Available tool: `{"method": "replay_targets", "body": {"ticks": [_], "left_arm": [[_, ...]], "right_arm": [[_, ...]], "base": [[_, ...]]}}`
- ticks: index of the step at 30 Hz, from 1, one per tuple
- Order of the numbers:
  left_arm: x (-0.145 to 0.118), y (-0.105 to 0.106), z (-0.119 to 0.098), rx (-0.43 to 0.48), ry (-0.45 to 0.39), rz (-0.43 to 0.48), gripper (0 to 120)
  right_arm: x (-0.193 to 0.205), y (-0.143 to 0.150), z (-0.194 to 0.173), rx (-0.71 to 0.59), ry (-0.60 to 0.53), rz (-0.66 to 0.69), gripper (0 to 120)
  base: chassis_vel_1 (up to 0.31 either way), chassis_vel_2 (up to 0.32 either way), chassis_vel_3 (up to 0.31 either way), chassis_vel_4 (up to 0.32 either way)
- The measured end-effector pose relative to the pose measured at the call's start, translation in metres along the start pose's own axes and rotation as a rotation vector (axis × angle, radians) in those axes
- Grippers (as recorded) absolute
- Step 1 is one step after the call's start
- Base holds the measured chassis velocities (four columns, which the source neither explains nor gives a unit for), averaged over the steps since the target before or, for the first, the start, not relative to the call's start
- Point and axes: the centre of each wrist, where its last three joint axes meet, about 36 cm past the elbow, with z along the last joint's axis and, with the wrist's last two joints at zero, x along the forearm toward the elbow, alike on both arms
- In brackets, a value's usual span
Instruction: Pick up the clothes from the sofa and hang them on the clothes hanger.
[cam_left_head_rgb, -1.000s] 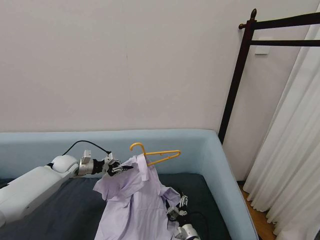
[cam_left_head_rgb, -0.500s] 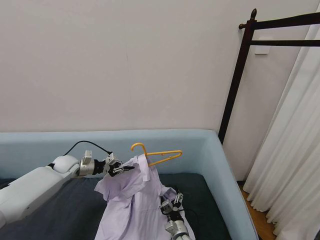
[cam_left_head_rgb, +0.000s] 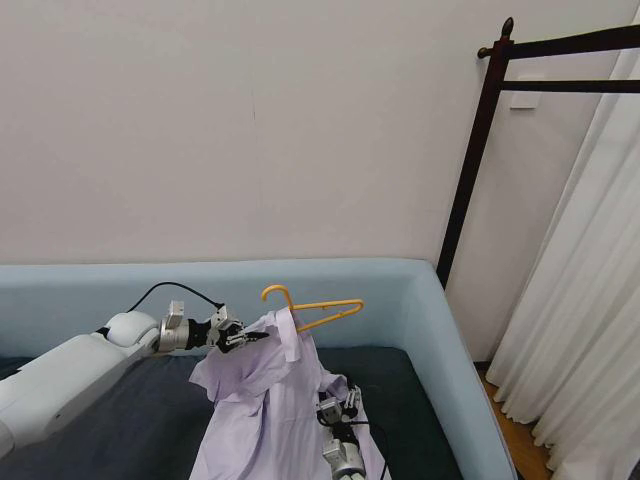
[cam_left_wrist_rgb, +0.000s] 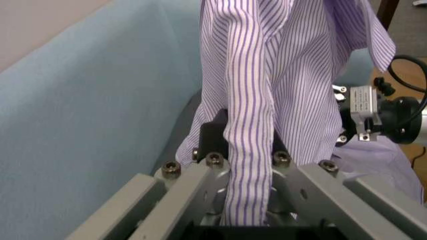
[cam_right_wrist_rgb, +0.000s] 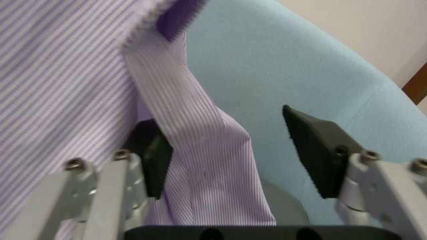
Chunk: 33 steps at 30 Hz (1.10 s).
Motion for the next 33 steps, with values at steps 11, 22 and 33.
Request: {"method": "replay_targets", "body": {"ticks": [11, 22, 33], "left_arm": [[0.002, 0.003, -0.001, -0.003, 0.004, -0.007, 1], [0.006, 0.003, -0.002, -0.011, -0.002, -0.007, 1], [0.031, -0.004, 0.013, -0.041, -0.033, -0.040, 1]], "right_arm": [[0.012, 0.003, 0.001, -0.016, 0.006, -0.004, 17], [0.001, -0.019, 0.001, -0.056, -0.004, 0.001, 0], [-0.058, -0.116, -0.030, -0.129, -0.046, -0.049, 0]], "base": [[0.000, 0.000, 0.000, 0.000], [0.000, 0.000, 0.000, 0.000], [0.000, 0.000, 0.000, 0.000]]}}
